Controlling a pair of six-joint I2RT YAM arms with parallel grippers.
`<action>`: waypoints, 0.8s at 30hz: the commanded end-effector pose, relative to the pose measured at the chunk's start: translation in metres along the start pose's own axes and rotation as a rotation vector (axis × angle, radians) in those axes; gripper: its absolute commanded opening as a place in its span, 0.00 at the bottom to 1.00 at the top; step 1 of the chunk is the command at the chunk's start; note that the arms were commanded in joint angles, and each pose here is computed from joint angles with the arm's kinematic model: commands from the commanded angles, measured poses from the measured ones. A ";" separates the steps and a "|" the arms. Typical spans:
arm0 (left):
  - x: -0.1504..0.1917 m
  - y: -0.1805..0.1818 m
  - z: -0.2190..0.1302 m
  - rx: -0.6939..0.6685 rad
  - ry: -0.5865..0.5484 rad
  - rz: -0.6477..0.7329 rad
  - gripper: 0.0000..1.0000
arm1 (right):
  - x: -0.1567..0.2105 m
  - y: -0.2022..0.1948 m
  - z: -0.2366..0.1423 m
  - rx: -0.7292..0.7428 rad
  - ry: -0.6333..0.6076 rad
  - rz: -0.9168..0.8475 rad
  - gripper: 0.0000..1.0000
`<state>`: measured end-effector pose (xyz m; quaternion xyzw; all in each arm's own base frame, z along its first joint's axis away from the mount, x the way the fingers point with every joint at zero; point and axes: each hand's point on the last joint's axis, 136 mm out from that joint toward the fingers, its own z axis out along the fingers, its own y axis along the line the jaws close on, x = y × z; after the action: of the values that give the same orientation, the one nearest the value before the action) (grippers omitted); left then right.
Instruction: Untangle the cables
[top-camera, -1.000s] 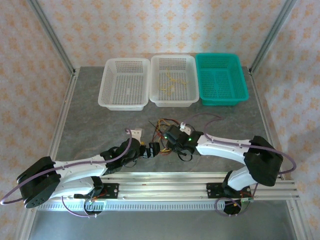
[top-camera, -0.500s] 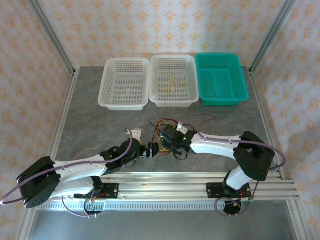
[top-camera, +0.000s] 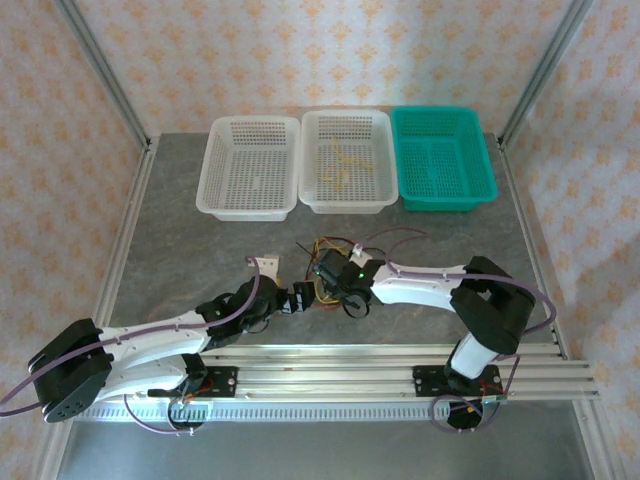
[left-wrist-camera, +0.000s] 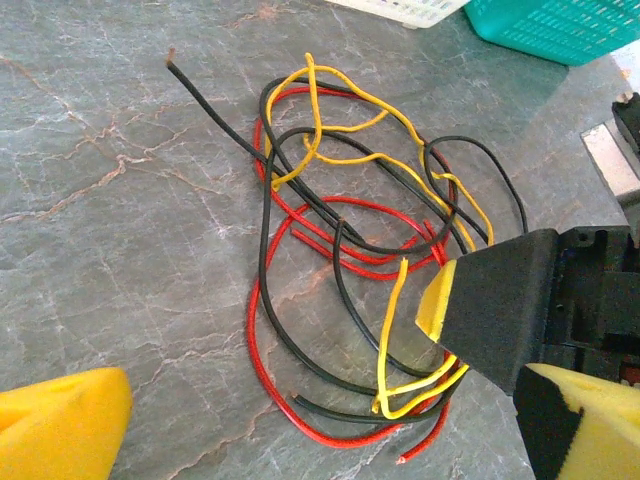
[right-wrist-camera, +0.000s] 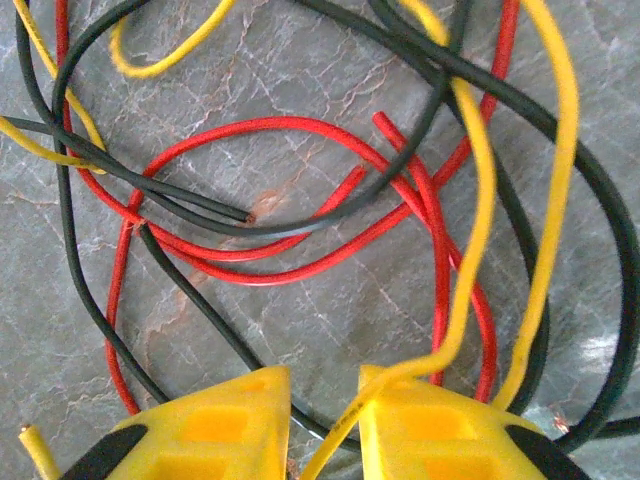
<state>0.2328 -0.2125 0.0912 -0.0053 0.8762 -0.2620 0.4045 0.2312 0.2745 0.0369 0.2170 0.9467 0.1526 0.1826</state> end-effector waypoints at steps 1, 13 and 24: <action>-0.010 0.002 0.000 -0.026 -0.028 0.001 0.99 | -0.019 0.007 -0.013 -0.043 -0.080 0.035 0.20; -0.034 -0.003 0.002 -0.019 -0.070 -0.026 0.99 | -0.041 0.011 -0.045 -0.128 -0.180 0.064 0.04; -0.070 -0.007 0.009 0.003 -0.125 -0.047 0.99 | -0.059 0.017 -0.071 -0.232 -0.215 -0.057 0.00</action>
<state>0.2739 -0.2003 0.1205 -0.0508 0.8613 -0.2593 0.4340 0.2541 0.2555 0.1174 0.2122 0.9025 0.2401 0.2877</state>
